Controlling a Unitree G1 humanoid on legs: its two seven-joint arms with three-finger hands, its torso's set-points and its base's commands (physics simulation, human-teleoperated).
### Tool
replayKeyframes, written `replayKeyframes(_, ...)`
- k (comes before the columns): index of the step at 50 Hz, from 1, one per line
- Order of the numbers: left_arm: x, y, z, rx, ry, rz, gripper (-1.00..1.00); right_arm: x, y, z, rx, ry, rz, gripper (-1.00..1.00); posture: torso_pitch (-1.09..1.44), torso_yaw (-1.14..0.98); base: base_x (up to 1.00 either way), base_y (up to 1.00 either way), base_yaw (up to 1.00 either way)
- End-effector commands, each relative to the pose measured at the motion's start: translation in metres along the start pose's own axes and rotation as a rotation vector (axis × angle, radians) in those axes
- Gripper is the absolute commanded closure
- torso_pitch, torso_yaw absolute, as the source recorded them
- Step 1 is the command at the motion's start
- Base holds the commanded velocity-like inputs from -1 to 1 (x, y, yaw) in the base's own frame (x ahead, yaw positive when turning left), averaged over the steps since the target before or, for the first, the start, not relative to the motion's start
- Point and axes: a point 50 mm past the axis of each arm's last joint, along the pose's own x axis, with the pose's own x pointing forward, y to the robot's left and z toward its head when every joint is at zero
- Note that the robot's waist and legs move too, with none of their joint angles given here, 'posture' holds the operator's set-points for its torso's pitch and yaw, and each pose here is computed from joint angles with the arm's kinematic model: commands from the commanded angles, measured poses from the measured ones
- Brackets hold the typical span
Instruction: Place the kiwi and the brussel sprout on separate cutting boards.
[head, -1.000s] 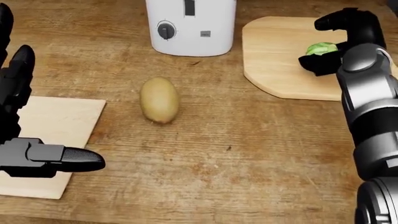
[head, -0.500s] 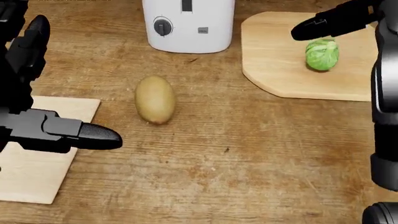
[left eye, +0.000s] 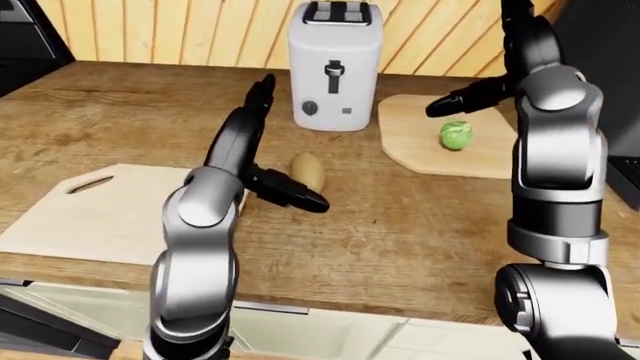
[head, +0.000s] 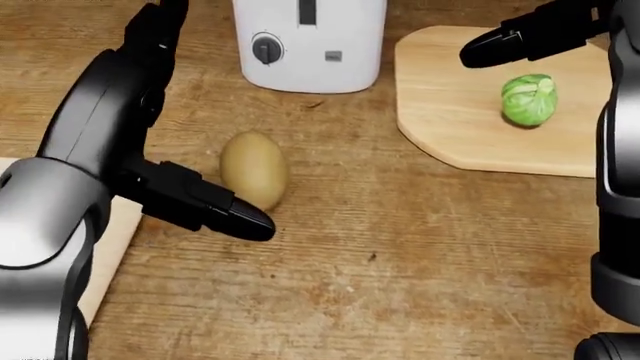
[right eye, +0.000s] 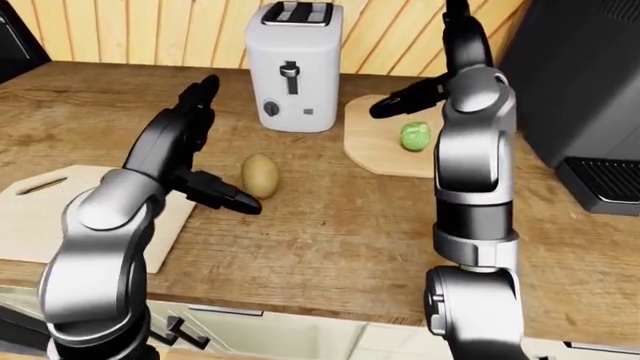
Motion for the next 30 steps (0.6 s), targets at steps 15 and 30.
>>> replayKeyframes(15, 0.004, -0.008, 0.014, 0.064, -0.070, -0.043, -1.00, -0.001, -0.005, 0.014, -0.010, -0.078, -0.038, -1.00, 0.00, 0.00, 0.00, 0.00, 0.00)
replayKeyframes(30, 0.015, -0.020, 0.008, 0.082, -0.040, -0.091, -1.00, -0.001, -0.004, 0.014, -0.011, -0.075, -0.038, -1.00, 0.00, 0.00, 0.00, 0.00, 0.00)
